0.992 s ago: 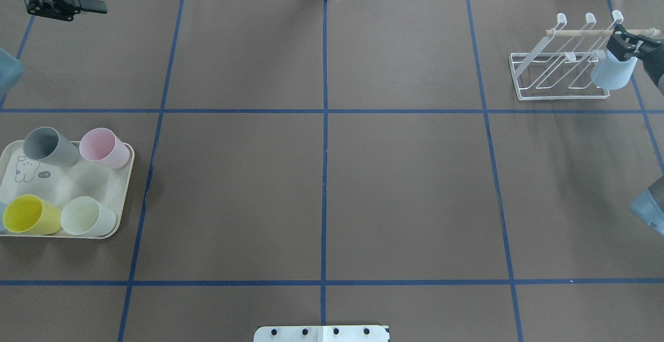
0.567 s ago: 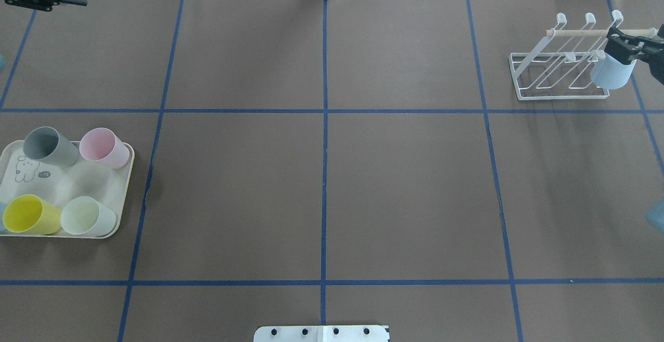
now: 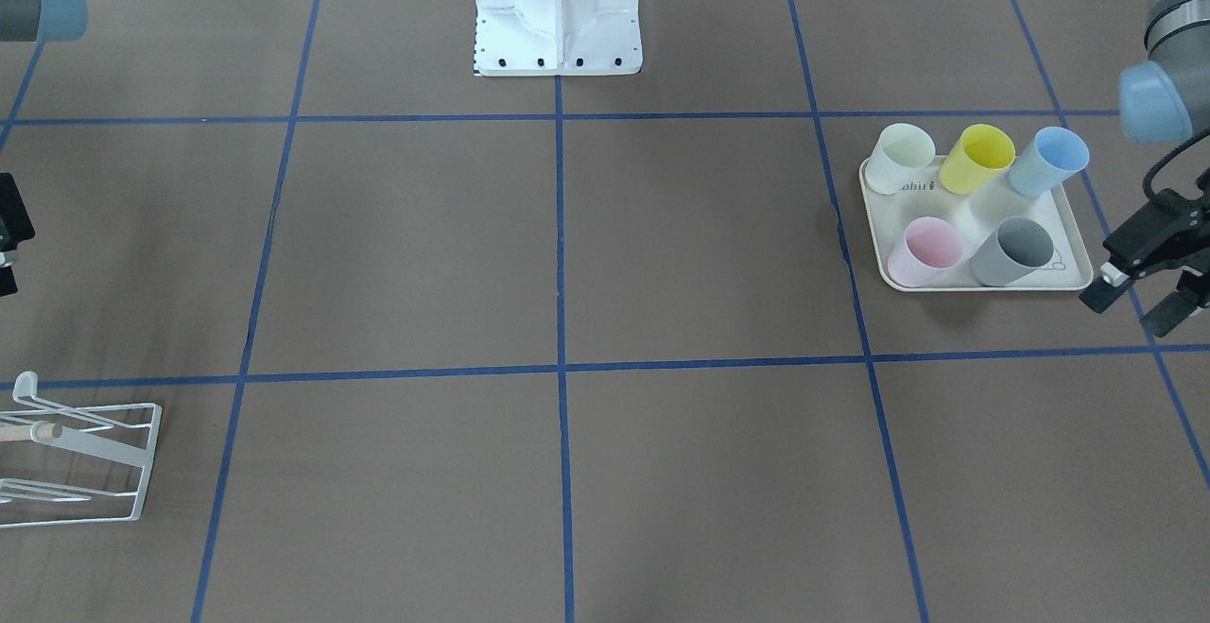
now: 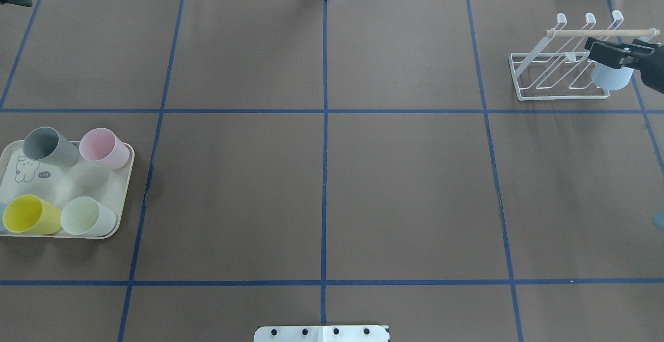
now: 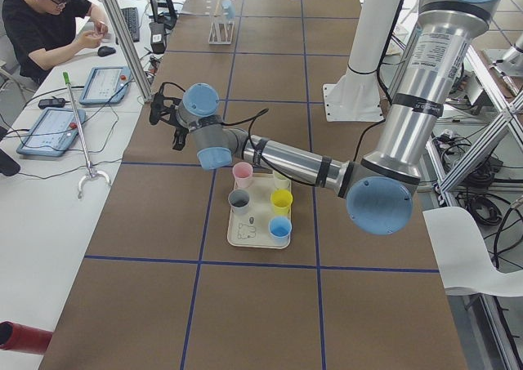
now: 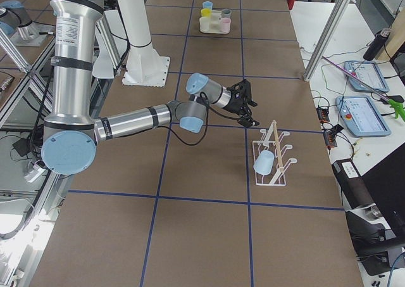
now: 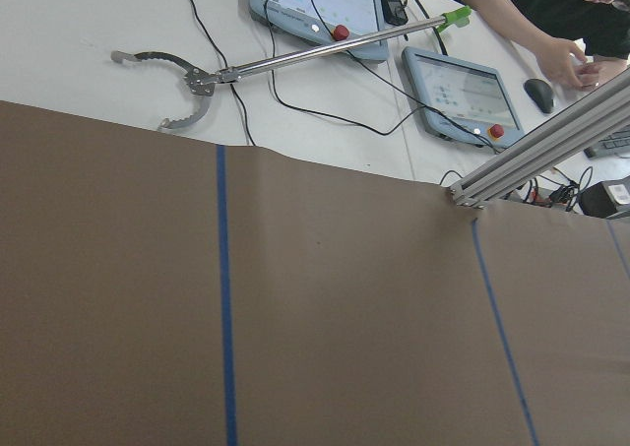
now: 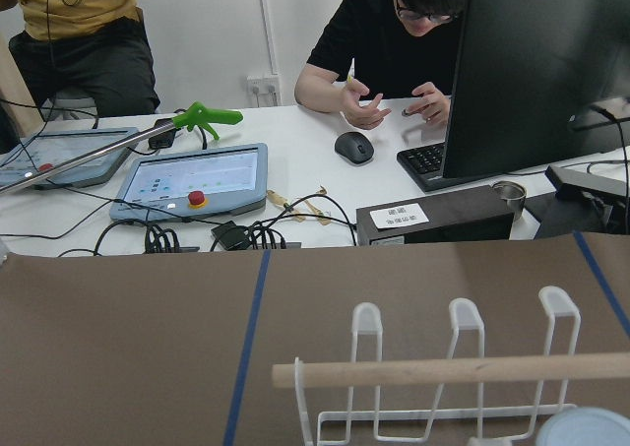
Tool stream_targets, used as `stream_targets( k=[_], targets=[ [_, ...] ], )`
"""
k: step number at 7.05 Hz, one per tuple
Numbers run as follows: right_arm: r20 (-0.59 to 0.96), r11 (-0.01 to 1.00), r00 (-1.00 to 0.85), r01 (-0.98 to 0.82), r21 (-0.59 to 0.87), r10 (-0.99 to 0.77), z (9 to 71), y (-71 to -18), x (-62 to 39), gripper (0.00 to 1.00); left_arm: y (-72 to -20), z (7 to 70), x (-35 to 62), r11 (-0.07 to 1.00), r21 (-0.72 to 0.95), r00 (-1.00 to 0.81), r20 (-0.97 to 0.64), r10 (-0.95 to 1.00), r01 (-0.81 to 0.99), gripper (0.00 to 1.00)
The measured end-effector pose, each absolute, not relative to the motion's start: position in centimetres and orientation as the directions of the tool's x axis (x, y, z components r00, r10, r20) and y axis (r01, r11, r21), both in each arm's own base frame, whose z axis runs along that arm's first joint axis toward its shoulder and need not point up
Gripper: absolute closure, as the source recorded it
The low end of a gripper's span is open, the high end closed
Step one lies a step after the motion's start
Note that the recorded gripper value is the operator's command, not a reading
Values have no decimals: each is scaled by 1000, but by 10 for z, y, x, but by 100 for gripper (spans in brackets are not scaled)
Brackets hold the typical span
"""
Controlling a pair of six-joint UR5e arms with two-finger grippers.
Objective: Transfer IKEA cup to right arm and place on rack
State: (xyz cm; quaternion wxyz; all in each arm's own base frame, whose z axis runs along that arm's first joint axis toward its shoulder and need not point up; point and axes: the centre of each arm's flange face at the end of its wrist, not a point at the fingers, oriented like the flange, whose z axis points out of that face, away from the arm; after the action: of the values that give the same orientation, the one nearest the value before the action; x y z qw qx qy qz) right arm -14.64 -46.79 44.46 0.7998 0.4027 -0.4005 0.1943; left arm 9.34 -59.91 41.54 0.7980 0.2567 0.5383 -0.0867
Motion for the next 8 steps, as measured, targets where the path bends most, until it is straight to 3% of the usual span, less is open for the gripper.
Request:
stream_targets(
  k=[3,6,8],
  targets=[
    [945,664,318,-724,187,80,400,-475,-170,0,-603,467,95,825,482,744,-658,117,297,0],
    [982,720,102,-693,-43,157,356,-481,-196,0,-561,528,128,927,363,731,-657,187,89,0],
    [985,739,56,-668,-86,165,341,-478,-212,0,-529,558,155,953,303,705,-678,211,6,3]
  ],
)
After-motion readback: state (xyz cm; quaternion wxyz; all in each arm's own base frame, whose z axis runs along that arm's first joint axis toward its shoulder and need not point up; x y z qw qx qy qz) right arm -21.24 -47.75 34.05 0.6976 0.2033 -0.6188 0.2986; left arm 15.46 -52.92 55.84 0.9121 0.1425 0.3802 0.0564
